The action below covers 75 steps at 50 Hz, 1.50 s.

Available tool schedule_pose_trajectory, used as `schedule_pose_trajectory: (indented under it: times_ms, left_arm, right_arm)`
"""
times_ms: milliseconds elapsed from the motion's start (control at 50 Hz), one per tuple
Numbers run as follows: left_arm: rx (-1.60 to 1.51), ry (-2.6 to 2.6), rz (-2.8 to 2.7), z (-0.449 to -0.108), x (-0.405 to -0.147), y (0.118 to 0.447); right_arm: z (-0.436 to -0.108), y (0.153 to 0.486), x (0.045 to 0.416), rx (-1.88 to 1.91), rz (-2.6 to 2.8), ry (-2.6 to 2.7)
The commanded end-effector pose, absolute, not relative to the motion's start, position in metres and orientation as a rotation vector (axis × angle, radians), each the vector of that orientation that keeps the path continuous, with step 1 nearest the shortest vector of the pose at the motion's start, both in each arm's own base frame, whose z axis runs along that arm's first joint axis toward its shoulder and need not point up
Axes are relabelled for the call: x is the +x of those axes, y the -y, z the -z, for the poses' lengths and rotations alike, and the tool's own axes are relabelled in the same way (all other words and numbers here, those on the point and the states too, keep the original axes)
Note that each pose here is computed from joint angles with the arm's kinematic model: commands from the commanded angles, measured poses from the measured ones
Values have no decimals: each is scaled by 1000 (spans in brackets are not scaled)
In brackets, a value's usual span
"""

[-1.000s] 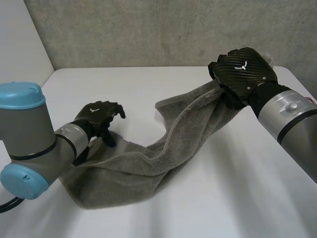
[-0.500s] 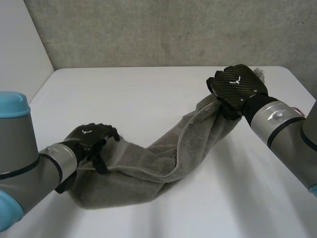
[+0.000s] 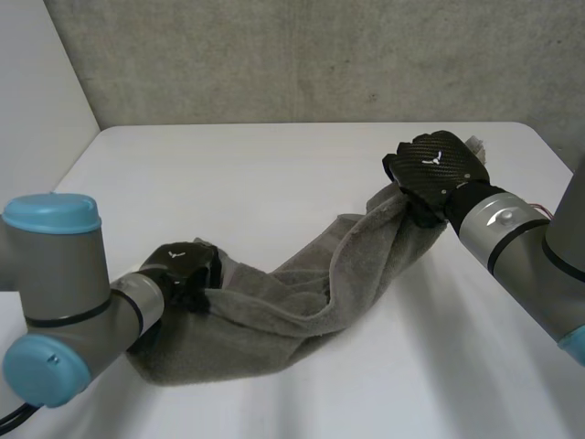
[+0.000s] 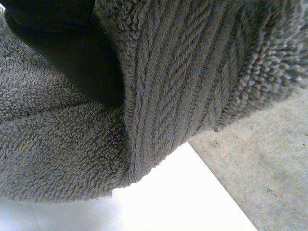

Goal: Fold the laundry

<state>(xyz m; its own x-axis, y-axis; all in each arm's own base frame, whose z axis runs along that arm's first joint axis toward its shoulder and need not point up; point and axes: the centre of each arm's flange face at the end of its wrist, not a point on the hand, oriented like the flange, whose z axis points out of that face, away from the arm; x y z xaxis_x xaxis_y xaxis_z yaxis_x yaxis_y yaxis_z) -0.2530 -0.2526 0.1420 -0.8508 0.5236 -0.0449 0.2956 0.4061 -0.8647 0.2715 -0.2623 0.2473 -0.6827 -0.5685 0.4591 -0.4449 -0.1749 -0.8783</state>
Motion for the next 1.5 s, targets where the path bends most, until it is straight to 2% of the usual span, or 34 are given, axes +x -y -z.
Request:
schedule_pose_trajectory:
  times_ms: [20, 80, 100, 140, 160, 180, 200, 220, 240, 260, 280, 300, 340, 420, 480, 520, 540, 560, 580, 620, 640, 660, 680, 700, 720, 740, 780, 800, 840, 880, 1020, 1200, 1320, 1500]
  left_arm:
    - [-700, 2338, -1595, -160, -265, 290]
    - [-658, 2211, -1795, -198, -274, 320]
    - [-658, 2210, -1796, -198, -274, 320]
    - [-609, 2008, -2025, -256, -284, 348]
    - [-609, 2007, -2026, -257, -284, 348]
    - [-579, 1894, -2140, -288, -288, 359]
    - [-542, 1780, -2247, -320, -290, 368]
    - [-541, 1779, -2248, -320, -290, 368]
    - [-496, 1664, -2350, -351, -290, 373]
    - [-496, 1663, -2351, -351, -290, 373]
    - [-437, 1552, -2448, -380, -288, 374]
    - [-371, 1456, -2531, -405, -285, 373]
    - [-318, 1387, -2586, -421, -281, 371]
    - [-235, 1302, -2649, -441, -274, 362]
    - [-261, 1367, -2615, -426, -273, 358]
    - [-282, 1434, -2582, -410, -272, 357]
    - [-300, 1497, -2552, -394, -271, 357]
    - [-321, 1566, -2512, -375, -271, 357]
    - [-321, 1567, -2512, -375, -271, 357]
    - [-370, 1722, -2410, -330, -271, 354]
    - [-370, 1723, -2410, -329, -271, 354]
    - [-394, 1809, -2351, -304, -271, 352]
    - [-394, 1809, -2350, -304, -271, 352]
    - [-417, 1880, -2297, -281, -270, 348]
    - [-437, 1945, -2245, -257, -269, 344]
    - [-437, 1945, -2245, -256, -269, 344]
    - [-488, 2059, -2137, -206, -268, 336]
    - [-488, 2060, -2137, -205, -268, 336]
    - [-538, 2144, -2035, -169, -265, 324]
    - [-555, 2179, -1990, -157, -263, 318]
    - [-579, 2267, -1895, -142, -253, 294]
    - [-559, 2237, -1939, -171, -242, 276]
    - [-546, 2206, -1972, -186, -240, 272]
    - [-554, 2217, -1948, -181, -241, 267]
  right_arm:
    - [-249, 288, 283, -1284, 2091, -1899]
    - [-254, 299, 289, -1303, 2148, -1859]
    - [-264, 313, 295, -1301, 2233, -1808]
    - [-278, 329, 300, -1268, 2349, -1748]
    - [-300, 345, 304, -1192, 2495, -1671]
    - [-326, 359, 306, -1083, 2664, -1568]
    - [-326, 359, 306, -1082, 2666, -1566]
    - [-353, 368, 307, -948, 2831, -1438]
    - [-354, 368, 307, -947, 2833, -1437]
    - [-378, 373, 305, -806, 2969, -1300]
    - [-399, 373, 303, -686, 3076, -1163]
    - [-399, 373, 303, -685, 3077, -1161]
    - [-426, 367, 299, -530, 3190, -947]
    - [-429, 361, 296, -525, 3195, -931]
    - [-411, 359, 296, -599, 3143, -1028]
    - [-383, 357, 296, -722, 3058, -1154]
    - [-383, 357, 296, -723, 3058, -1155]
    - [-364, 358, 295, -792, 3002, -1238]
    - [-364, 358, 295, -792, 3001, -1239]
    - [-322, 355, 295, -922, 2850, -1432]
    - [-322, 355, 295, -923, 2850, -1433]
    - [-299, 352, 294, -984, 2763, -1534]
    - [-277, 349, 292, -1038, 2675, -1631]
    - [-276, 349, 292, -1039, 2674, -1632]
    - [-251, 346, 291, -1093, 2581, -1725]
    - [-251, 346, 291, -1094, 2580, -1725]
    - [-207, 338, 289, -1180, 2408, -1873]
    - [-207, 338, 289, -1181, 2407, -1874]
    - [-174, 329, 286, -1242, 2268, -1976]
    - [-162, 324, 284, -1268, 2208, -2016]
    - [-142, 302, 275, -1341, 1994, -2155]
    - [-160, 276, 263, -1356, 1849, -2238]
    - [-167, 283, 247, -1233, 1866, -2296]
    - [-172, 287, 234, -1142, 1880, -2332]
